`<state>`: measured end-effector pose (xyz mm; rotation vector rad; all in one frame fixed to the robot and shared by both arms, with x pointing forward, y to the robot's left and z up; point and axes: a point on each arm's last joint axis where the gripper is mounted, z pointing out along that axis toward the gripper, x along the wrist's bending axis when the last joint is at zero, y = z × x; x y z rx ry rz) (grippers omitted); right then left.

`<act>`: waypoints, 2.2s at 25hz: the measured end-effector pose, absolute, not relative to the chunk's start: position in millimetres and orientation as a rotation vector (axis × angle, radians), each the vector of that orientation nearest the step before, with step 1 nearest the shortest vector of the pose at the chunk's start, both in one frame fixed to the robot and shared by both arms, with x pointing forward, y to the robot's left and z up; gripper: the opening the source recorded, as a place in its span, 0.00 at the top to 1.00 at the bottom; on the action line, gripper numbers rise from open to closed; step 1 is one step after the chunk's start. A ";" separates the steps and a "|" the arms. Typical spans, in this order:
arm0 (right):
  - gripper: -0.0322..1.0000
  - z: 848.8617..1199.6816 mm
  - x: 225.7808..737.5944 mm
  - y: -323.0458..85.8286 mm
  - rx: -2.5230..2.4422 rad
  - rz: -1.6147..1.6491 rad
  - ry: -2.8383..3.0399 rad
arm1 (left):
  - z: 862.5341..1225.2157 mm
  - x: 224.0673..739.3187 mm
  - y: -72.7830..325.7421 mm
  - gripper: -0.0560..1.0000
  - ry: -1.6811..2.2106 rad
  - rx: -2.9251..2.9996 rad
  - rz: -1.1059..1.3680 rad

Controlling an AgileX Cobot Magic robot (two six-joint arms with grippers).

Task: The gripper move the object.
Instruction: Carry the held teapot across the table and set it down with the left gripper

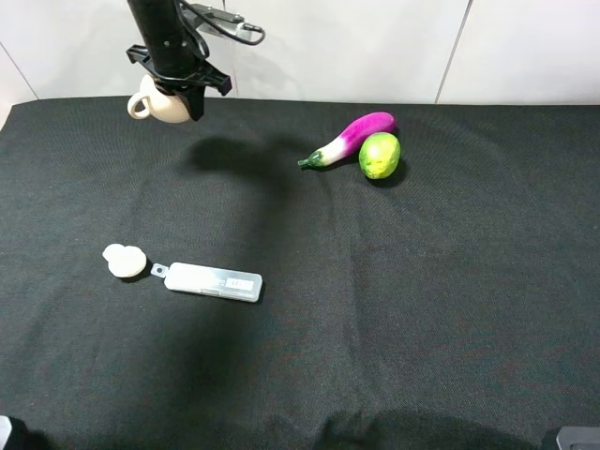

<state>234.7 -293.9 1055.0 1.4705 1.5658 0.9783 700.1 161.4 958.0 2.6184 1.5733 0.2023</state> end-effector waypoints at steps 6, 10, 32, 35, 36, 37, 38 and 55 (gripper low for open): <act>0.30 1055.0 234.7 -293.9 1.471 0.978 1.566 | 963.4 690.1 136.4 0.79 1.512 2.675 0.173; 0.30 1055.0 234.7 -293.9 1.471 0.978 1.566 | 963.3 681.3 118.3 0.79 1.462 2.717 0.154; 0.30 1055.0 234.7 -293.9 1.471 0.978 1.566 | 962.9 598.6 -11.6 0.79 1.034 2.891 0.048; 0.30 1055.0 234.7 -293.9 1.471 0.978 1.566 | 962.9 585.7 -25.8 0.79 0.975 2.912 0.046; 0.30 1055.0 234.7 -293.9 1.471 0.978 1.566 | 962.9 581.7 -30.1 0.79 0.957 2.917 0.045; 0.30 1055.0 234.7 -293.9 1.471 0.978 1.566 | 962.9 578.5 -33.3 0.79 0.943 2.922 0.044; 0.30 1055.0 234.7 -293.9 1.471 0.978 1.566 | 962.9 574.7 -37.1 0.79 0.927 2.927 0.044; 0.30 1055.0 234.7 -293.9 1.471 0.978 1.566 | 962.9 531.7 -75.1 0.79 0.748 2.976 0.037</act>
